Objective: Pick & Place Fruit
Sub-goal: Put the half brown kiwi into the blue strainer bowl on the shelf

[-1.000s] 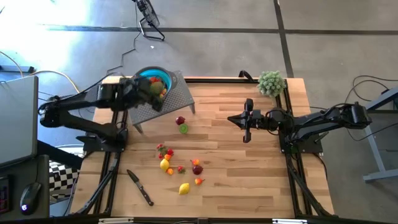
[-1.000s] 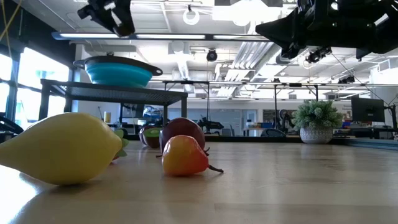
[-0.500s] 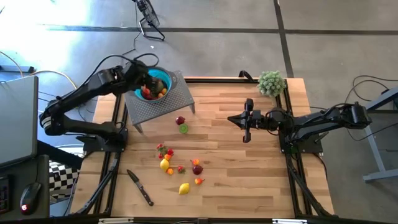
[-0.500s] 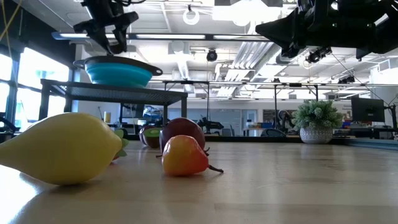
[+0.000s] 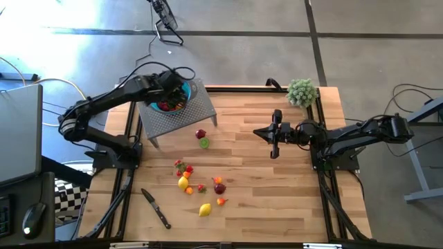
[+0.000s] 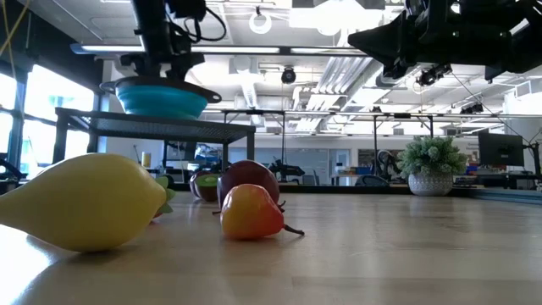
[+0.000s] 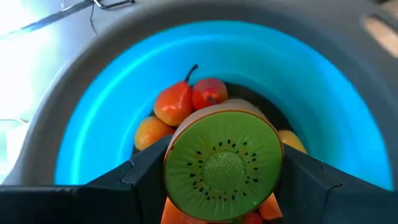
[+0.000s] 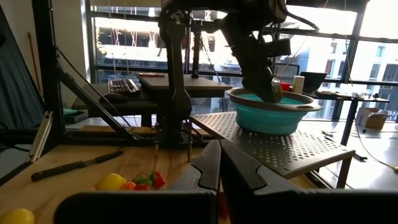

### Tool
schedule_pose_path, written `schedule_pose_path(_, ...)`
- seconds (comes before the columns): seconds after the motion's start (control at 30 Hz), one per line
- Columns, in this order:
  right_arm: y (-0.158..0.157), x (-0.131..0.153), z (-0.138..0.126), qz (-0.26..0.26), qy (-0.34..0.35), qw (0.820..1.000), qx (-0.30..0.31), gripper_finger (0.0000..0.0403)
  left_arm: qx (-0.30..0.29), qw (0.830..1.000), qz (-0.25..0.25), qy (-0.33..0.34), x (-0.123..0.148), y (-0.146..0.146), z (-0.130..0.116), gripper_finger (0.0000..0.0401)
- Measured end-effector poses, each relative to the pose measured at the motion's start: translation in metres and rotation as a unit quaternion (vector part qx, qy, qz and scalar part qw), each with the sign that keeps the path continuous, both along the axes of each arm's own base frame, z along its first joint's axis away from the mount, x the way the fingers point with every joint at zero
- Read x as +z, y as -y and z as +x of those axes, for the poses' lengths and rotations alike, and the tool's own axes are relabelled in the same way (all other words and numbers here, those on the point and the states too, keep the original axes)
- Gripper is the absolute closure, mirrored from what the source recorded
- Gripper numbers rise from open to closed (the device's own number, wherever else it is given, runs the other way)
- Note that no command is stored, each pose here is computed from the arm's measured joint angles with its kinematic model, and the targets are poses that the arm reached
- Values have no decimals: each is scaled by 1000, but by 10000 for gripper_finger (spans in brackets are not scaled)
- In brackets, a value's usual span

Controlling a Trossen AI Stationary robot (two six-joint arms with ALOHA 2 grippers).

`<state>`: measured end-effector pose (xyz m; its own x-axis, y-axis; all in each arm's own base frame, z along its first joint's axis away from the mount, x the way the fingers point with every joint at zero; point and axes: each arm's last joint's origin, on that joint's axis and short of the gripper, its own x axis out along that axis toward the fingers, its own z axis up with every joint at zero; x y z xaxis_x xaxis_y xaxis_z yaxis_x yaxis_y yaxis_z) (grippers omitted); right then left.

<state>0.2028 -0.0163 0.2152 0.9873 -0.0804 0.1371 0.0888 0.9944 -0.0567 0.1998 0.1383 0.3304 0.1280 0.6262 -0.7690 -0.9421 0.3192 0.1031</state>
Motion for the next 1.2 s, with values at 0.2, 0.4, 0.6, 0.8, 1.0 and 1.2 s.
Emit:
schedule_pose_path(0.2, 0, 0, 0, 0, 0, 1000, 0, 400, -14, 999, -1, -32, -9, -6, 8, 173)
schedule_pose_path(0.4, 0, 0, 0, 0, 0, 1000, 0, 400, -16, 999, -1, -37, -10, -6, 10, 173)
schedule_pose_path(0.6, 0, 0, 0, 0, 0, 1000, -1, 400, 0, 1000, -3, -30, -11, -6, 9, 161)
schedule_pose_path(0.8, 0, 0, 0, 0, 0, 1000, 0, 401, -5, 999, -4, -35, -12, -6, 9, 133)
schedule_pose_path(1.0, 0, 0, 0, 0, 0, 1000, 0, 401, -11, 999, 0, -42, -11, -6, 9, 128)
schedule_pose_path(1.2, 0, 0, 0, -6, -1, 1000, -2, 401, -23, 999, 5, -48, 4, -5, 7, 128)
